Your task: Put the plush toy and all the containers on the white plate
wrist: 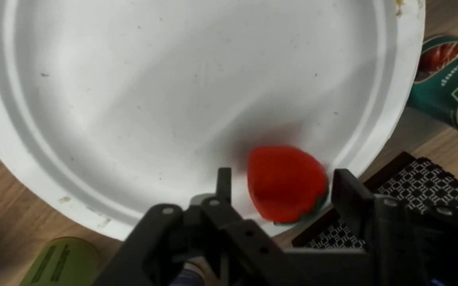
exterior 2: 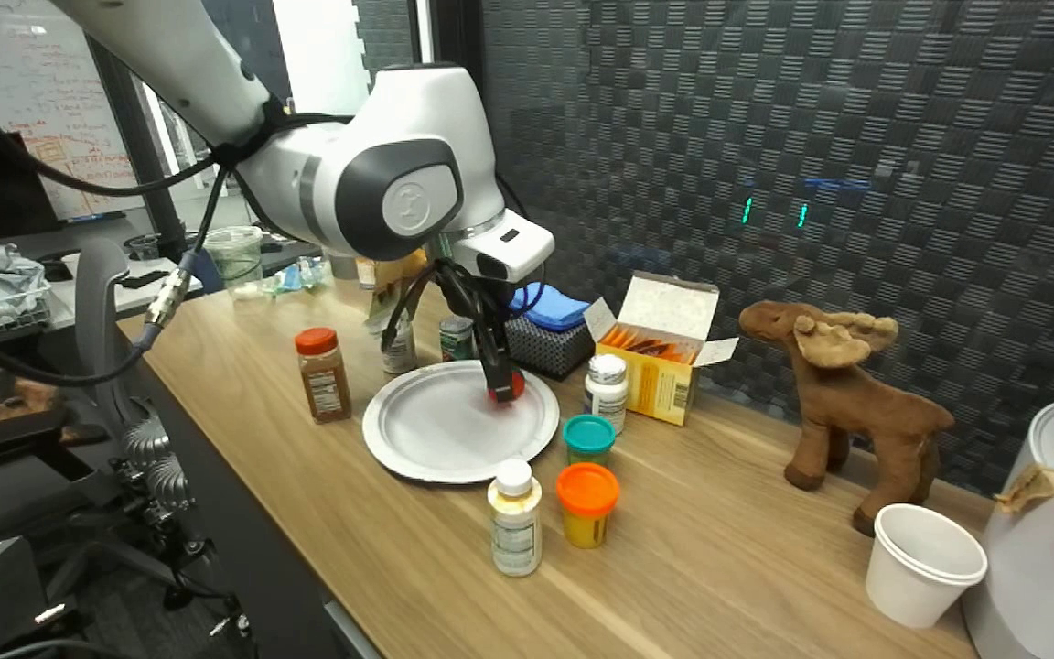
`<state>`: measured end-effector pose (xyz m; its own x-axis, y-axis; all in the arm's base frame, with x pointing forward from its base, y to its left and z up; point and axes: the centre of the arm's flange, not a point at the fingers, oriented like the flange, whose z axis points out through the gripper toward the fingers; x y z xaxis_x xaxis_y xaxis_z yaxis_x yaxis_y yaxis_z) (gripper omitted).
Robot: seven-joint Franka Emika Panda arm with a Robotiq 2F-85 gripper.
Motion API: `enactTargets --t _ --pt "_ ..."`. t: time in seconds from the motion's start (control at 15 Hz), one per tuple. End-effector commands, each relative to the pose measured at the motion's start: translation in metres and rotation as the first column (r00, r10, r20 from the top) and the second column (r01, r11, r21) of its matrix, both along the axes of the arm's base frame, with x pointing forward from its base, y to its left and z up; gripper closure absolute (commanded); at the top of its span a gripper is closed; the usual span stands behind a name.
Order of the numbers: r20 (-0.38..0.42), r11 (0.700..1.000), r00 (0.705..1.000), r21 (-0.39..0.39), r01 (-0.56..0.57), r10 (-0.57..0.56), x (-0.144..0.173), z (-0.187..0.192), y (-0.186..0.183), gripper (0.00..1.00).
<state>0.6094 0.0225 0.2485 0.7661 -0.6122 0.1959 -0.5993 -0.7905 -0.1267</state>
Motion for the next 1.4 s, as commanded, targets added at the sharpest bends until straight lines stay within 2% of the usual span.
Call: enactTargets --t 0.0,0.33,0.53,0.93,1.07,1.13,1.33 --pt "0.009 1.0 1.0 0.011 0.008 -0.008 0.007 0.008 -0.003 0.01" --pt "0.004 0.998 0.999 0.041 0.041 -0.041 0.0 0.007 -0.005 0.0" --pt "0.013 0.995 0.996 0.061 0.084 -0.085 0.003 0.026 -0.008 0.01" --pt "0.06 0.994 0.993 -0.022 0.106 -0.105 0.019 0.084 -0.027 0.0" --pt "0.025 0.994 0.995 -0.046 0.095 -0.094 0.023 0.099 -0.033 0.0" --pt "0.04 0.996 0.995 -0.023 0.09 -0.089 0.016 0.075 -0.035 0.0" --pt "0.028 0.995 0.995 -0.026 0.092 -0.091 0.015 0.076 -0.037 0.0"
